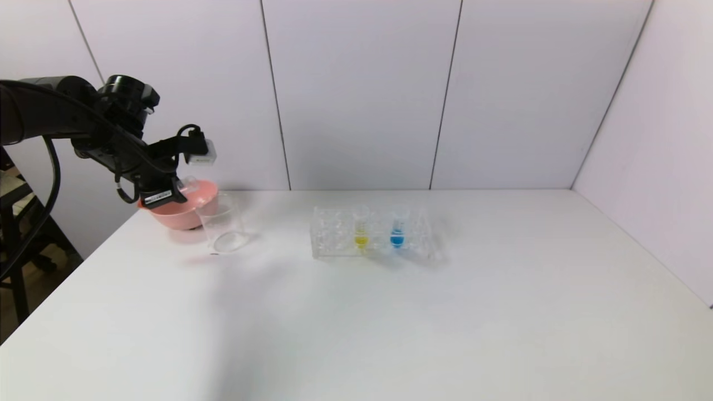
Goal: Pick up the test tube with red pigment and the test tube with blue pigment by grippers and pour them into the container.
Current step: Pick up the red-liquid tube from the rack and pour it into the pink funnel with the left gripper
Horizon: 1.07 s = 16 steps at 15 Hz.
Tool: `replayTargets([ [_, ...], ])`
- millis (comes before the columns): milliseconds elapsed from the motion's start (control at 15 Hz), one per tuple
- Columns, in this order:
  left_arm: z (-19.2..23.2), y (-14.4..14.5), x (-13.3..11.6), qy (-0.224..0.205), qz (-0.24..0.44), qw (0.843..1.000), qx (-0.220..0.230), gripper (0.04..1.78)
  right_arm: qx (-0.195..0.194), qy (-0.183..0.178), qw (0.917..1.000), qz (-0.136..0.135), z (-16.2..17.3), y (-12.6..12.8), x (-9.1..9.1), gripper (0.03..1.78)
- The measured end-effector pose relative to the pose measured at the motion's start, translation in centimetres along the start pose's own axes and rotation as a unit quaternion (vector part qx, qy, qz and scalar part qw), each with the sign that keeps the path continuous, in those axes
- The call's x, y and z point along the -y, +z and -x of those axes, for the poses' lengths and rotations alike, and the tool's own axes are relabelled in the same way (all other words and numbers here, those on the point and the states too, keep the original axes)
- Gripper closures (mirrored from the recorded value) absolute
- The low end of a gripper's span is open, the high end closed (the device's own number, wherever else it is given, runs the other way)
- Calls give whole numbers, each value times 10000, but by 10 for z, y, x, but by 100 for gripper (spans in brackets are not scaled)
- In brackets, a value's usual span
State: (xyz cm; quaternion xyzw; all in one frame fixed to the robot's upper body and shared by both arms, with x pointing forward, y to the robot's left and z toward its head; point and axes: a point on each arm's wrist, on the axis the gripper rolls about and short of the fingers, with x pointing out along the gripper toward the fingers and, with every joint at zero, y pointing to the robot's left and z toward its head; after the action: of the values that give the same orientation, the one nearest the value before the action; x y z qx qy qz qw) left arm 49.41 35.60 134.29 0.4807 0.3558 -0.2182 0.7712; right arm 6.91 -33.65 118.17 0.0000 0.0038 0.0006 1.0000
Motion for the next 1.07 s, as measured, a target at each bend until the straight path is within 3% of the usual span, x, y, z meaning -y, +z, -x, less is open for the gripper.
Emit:
replayTargets([
  [1067, -12, 12, 7, 143, -171, 9985, -509, 136, 0, 0, 10000, 0, 0, 0, 0, 4],
])
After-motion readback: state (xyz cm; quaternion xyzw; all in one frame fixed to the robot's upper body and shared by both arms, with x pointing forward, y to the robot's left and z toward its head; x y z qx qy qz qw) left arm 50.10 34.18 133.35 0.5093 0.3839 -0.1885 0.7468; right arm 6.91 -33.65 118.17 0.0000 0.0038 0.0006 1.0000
